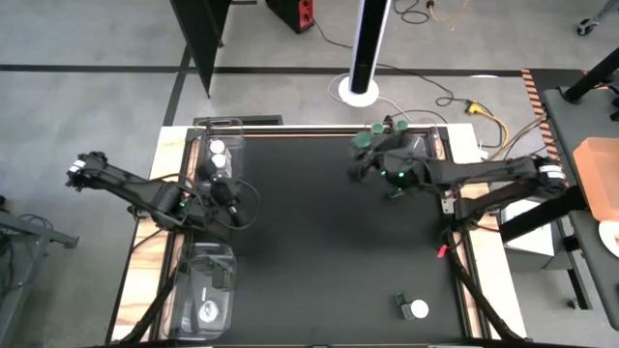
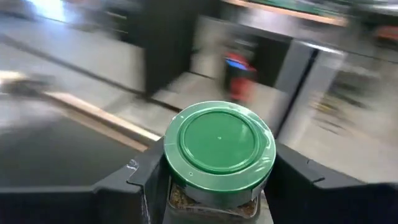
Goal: Sort spices by type
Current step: Put the green seasoning bottle into the top right transparent bin
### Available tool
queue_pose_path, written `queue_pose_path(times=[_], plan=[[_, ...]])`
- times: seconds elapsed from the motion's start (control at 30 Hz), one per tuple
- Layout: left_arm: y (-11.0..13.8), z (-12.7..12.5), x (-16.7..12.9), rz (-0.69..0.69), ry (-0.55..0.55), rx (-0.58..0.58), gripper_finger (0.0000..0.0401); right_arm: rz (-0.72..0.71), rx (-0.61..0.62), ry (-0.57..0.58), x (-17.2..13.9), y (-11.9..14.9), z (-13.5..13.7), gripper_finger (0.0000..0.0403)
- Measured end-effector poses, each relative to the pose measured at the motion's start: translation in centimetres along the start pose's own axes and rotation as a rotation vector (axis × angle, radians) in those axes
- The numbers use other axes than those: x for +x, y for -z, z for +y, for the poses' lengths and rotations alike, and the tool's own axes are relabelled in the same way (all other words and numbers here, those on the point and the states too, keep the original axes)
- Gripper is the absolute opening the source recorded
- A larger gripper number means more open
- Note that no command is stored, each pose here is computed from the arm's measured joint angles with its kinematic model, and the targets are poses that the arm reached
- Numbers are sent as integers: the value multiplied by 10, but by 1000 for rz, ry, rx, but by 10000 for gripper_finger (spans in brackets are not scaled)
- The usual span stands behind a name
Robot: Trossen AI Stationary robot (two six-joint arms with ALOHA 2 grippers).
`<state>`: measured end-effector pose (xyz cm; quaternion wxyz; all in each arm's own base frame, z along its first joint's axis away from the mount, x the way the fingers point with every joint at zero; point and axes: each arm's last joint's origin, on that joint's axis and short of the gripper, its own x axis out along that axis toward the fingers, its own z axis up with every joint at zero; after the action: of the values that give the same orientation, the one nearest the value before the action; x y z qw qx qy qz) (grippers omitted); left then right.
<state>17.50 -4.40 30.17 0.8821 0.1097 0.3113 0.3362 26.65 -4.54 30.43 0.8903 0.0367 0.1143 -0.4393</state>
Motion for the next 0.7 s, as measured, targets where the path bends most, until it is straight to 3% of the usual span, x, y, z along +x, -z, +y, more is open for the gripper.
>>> queue_pose_path(times=[0.1,0.2,0.5,0.7], plan=[[0,-4,2,8,-4,21,16,58,5,239,-2,11,-28,193],[-1,-6,4,-9,-29,-59,16,96,47,349,-1,23,-52,193],[-3,11,-6,-74,-59,-167,16,184,138,423,14,51,-97,193],[-3,25,-14,-107,-42,-229,16,141,192,385,17,67,-102,193]])
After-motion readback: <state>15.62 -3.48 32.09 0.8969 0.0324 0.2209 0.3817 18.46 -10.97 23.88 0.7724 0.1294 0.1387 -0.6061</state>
